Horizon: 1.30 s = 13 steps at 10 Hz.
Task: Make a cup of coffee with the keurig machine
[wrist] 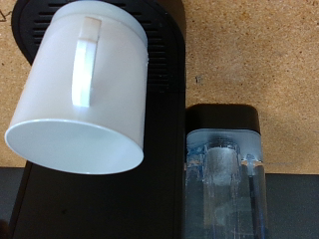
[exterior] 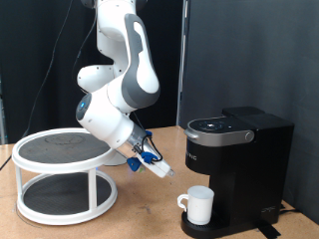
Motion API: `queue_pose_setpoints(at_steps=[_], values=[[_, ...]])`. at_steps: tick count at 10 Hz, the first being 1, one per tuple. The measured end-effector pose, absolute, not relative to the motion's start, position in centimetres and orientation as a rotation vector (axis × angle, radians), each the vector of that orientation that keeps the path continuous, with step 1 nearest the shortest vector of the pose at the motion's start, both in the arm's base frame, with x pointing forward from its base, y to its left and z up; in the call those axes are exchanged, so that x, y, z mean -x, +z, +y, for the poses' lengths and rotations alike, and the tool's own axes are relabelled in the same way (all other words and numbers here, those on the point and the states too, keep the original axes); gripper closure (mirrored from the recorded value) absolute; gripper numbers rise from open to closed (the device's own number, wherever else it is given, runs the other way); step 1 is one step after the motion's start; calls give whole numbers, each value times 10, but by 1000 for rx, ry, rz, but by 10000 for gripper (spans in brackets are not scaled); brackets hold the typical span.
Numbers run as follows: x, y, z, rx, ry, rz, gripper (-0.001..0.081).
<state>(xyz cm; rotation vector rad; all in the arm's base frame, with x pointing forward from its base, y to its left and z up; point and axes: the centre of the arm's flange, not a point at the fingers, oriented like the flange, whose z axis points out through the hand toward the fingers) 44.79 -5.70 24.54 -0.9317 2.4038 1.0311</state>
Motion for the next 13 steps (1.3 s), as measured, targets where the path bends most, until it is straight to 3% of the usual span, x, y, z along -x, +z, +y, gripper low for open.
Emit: queue_pose_setpoints(at_steps=[5, 13], values=[[-423, 265, -28, 1028, 1246, 2267, 72], [-375, 338, -6, 1244, 1335, 2146, 72]])
